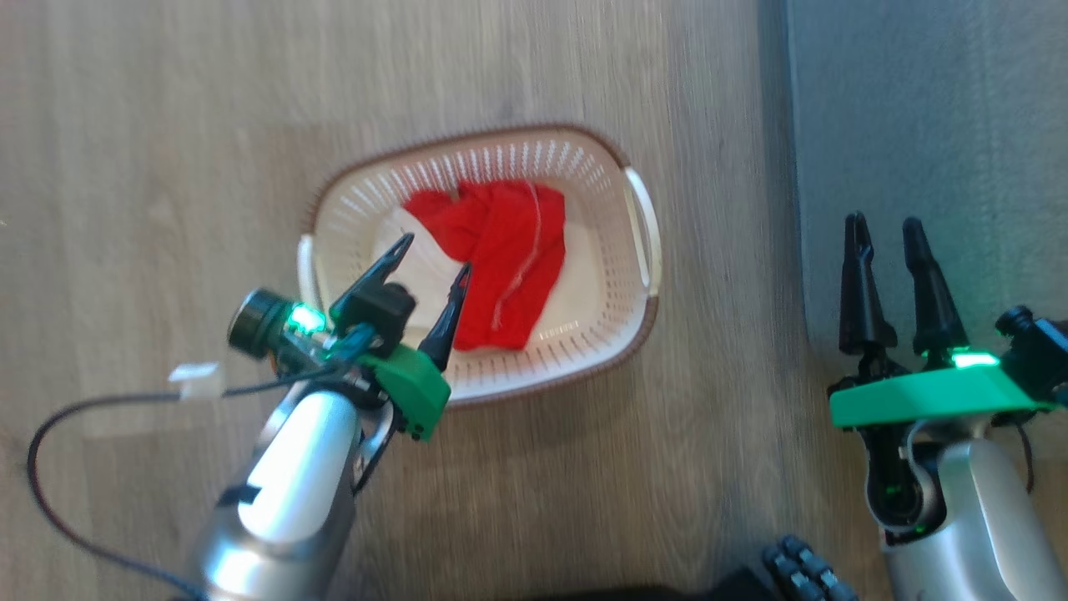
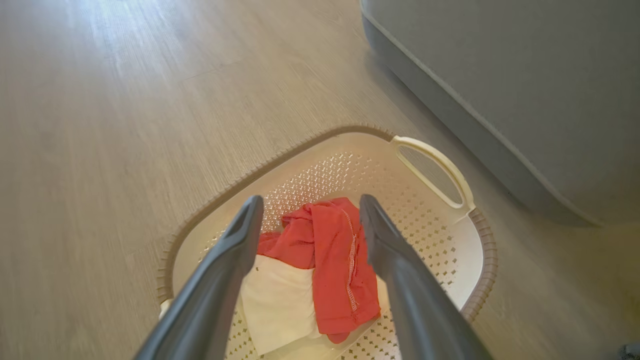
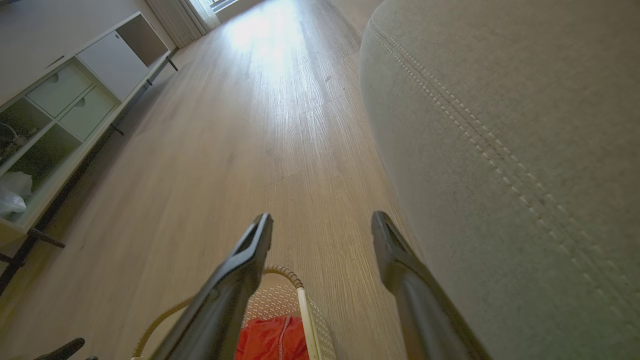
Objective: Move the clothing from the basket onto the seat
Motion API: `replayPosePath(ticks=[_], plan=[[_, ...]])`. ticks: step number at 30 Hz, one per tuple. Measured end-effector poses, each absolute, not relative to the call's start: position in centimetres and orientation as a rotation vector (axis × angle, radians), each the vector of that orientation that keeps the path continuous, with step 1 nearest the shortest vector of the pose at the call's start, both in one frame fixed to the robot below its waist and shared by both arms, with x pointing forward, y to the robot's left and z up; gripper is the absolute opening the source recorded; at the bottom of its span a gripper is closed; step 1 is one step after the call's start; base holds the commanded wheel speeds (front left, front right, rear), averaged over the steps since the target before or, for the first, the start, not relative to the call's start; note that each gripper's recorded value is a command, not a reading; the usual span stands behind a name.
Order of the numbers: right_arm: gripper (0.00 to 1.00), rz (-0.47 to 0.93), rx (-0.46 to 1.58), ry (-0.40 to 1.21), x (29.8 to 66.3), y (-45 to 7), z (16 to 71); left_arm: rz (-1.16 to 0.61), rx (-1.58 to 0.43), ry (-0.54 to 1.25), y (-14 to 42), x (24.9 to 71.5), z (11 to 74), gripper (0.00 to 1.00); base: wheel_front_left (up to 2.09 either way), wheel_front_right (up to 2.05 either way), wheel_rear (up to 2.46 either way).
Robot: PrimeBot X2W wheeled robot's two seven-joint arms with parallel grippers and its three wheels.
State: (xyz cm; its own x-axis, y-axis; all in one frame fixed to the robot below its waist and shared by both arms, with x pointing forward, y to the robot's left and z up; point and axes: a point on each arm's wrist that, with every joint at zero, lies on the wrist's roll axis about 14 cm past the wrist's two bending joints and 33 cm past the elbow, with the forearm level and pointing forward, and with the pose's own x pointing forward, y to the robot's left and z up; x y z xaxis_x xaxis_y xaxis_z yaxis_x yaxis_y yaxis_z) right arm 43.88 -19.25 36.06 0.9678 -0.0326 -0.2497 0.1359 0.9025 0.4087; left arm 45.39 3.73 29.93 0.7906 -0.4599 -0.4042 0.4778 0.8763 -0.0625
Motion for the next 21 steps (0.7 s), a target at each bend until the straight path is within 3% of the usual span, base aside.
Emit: replayPosePath(ticks=[13,21], plan=[[1.00,-0.150,0.457,0.380,43.3,-20.3,29.8,-0.715,0.229,0.621,1.7,46.9,17.3,1.00,0.00,0.00,0.00],[1.00,-0.219,0.456,0.401,42.2,-22.2,29.0,-0.796,0.276,0.690,0.0,47.5,12.5,1.00,0.00,0.00,0.00]])
